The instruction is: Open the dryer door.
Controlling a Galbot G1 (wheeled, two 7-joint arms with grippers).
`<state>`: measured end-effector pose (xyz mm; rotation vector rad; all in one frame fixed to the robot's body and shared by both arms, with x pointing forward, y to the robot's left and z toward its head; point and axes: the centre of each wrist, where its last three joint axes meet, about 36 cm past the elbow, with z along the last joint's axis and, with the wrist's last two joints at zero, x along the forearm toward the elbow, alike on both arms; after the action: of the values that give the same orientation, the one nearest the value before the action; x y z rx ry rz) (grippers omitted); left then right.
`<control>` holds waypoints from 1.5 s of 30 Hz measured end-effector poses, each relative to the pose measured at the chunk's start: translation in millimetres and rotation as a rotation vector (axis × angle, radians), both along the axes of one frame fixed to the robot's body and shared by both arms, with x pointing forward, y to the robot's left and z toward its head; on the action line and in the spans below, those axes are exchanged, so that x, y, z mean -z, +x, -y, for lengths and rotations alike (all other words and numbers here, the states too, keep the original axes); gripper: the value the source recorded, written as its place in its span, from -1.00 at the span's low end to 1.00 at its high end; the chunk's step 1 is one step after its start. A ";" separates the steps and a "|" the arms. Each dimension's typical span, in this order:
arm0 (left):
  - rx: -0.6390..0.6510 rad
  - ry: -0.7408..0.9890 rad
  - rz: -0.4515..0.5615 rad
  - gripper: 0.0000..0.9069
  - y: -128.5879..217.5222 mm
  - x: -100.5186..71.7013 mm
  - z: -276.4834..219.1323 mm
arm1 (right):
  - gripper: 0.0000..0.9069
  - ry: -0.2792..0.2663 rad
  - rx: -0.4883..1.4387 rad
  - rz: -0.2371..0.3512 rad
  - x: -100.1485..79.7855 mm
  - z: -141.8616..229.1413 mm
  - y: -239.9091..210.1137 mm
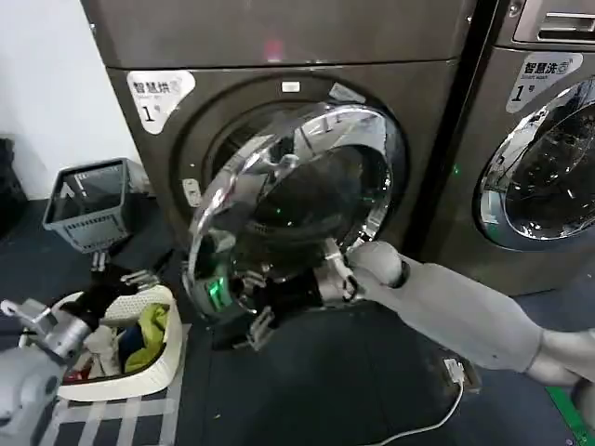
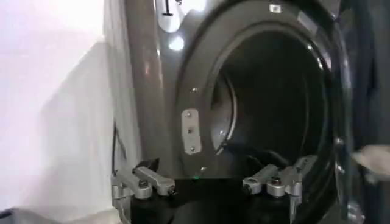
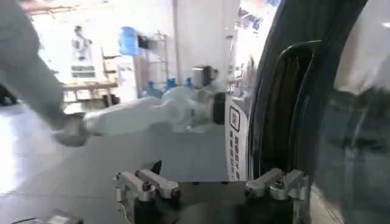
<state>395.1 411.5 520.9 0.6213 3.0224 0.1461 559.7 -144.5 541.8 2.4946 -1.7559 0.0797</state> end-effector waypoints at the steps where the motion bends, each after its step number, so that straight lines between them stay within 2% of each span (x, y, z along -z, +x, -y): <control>1: 0.016 -0.001 0.002 1.00 1.7 -2.8 0.0 | 1.00 0.000 -0.017 -0.003 0.4 3.2 0.0; 11: 0.197 0.078 0.002 1.00 18.6 -18.2 13.5 | 1.00 -0.040 -0.181 -0.007 1.7 38.1 -4.0; 17: 0.318 0.110 0.004 1.00 29.2 -16.8 36.5 | 1.00 -0.075 -0.236 -0.016 4.9 60.4 -11.8; 23: 0.465 0.168 0.001 1.00 35.0 -8.1 73.4 | 1.00 -0.089 -0.230 -0.018 3.8 84.8 -26.1; 30: 0.603 0.204 0.033 1.00 34.4 -7.4 119.0 | 1.00 -0.114 -0.178 -0.030 7.9 133.2 -54.4; 33: 0.641 0.220 0.048 1.00 34.5 -6.8 133.8 | 1.00 -0.121 -0.113 -0.030 13.8 161.7 -68.1; 38: 0.704 0.240 0.075 1.00 33.7 -9.1 154.8 | 1.00 -0.107 0.135 0.040 20.3 230.5 -78.0; 41: 0.752 0.245 0.100 1.00 29.9 -13.0 172.4 | 1.00 -0.098 0.317 0.085 17.8 275.9 -77.9; 45: 0.801 0.253 0.129 1.00 26.8 -16.6 192.8 | 1.00 -0.124 0.532 0.147 9.7 333.7 -81.5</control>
<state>421.8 218.7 537.5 1.6865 2.4105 0.4957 478.2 -478.3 532.2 1.9053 -2.3273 0.3265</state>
